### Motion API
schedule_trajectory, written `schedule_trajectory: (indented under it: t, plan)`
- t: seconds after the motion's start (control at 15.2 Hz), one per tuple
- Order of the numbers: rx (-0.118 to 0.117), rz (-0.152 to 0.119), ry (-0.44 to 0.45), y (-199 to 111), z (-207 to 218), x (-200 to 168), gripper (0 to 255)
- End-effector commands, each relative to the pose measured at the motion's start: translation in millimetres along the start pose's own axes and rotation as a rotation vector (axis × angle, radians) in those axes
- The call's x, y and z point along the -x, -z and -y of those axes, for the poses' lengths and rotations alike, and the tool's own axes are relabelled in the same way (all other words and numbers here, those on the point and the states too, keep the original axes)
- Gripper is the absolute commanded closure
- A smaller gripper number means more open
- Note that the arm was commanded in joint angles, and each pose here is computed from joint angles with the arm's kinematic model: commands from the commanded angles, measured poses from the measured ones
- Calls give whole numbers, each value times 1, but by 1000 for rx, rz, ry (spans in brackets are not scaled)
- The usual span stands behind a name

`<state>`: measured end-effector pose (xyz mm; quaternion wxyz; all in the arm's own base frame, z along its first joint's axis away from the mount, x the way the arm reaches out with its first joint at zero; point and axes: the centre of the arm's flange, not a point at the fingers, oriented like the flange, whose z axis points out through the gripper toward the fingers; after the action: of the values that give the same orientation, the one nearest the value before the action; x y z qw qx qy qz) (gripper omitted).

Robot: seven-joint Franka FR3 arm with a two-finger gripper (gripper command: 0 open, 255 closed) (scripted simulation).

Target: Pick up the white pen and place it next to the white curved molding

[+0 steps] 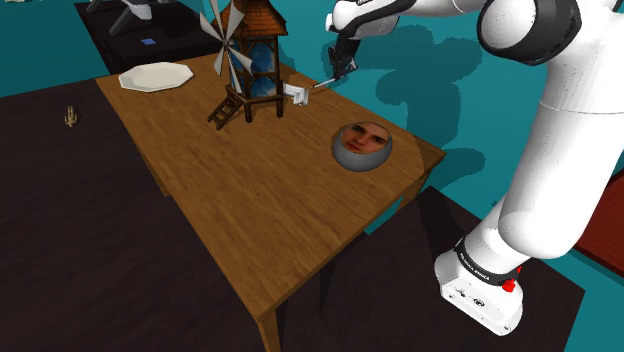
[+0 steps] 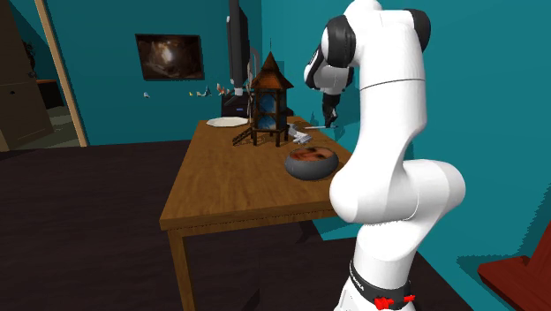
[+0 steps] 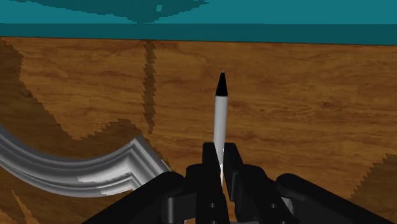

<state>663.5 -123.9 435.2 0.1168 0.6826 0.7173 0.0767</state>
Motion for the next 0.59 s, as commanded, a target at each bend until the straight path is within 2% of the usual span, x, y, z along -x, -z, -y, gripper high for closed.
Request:
schedule_trajectory:
  t: [0.0,0.53]
  plan:
    - [0,0,1,-9,2,0,255]
    - [0,0,1,-50,13,-2,255]
